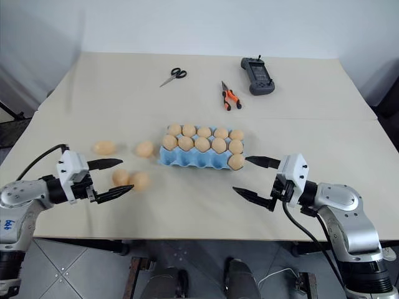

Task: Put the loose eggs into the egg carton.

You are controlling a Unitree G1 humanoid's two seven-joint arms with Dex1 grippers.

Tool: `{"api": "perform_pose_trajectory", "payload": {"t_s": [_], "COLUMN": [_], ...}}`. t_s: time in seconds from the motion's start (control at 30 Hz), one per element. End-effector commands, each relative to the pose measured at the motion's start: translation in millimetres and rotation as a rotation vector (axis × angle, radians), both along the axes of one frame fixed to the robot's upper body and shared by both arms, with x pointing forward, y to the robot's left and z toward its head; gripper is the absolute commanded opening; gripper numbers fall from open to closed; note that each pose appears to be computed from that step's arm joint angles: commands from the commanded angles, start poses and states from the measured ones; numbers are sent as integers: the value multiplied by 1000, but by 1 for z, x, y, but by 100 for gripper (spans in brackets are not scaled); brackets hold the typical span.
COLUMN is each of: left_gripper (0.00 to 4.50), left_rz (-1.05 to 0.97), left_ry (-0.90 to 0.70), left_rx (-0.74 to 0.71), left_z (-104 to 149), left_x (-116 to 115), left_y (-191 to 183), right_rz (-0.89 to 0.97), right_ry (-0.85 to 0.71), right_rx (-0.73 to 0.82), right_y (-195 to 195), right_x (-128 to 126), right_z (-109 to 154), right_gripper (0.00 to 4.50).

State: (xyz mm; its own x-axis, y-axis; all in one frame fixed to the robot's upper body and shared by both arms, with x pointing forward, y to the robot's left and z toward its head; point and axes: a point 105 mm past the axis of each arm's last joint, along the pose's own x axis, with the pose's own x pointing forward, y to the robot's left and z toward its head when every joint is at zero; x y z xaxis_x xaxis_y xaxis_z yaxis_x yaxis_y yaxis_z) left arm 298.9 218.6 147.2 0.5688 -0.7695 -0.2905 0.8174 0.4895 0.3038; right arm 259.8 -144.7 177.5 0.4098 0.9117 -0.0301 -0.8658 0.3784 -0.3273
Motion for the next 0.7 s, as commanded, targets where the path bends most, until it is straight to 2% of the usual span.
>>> {"api": "perform_pose_trajectory", "payload": {"t_s": [0.03,0.27,0.47,0.57,0.7], "left_gripper": [441,441,441,382,254], "left_rz": [-37,-70,-89,-80,-88], "left_ry": [-8,37,85,93,88], "left_rx": [78,155,201,233,248], "left_z": [-1,-8,-24,-28,-29], "left_x": [6,20,29,34,34], "left_y": [-8,-18,-30,-30,-29], "right_rz": [50,-46,-73,-74,-77], "right_ry": [-43,-15,-11,-11,-12], "right_rx": [-6,-43,-29,-25,-21], "right_y": [3,-20,-19,-18,-17], "right_x": [-16,-21,-21,-22,-22], "right_z": [14,9,7,7,7], "right_gripper": [450,450,450,450,450]}}
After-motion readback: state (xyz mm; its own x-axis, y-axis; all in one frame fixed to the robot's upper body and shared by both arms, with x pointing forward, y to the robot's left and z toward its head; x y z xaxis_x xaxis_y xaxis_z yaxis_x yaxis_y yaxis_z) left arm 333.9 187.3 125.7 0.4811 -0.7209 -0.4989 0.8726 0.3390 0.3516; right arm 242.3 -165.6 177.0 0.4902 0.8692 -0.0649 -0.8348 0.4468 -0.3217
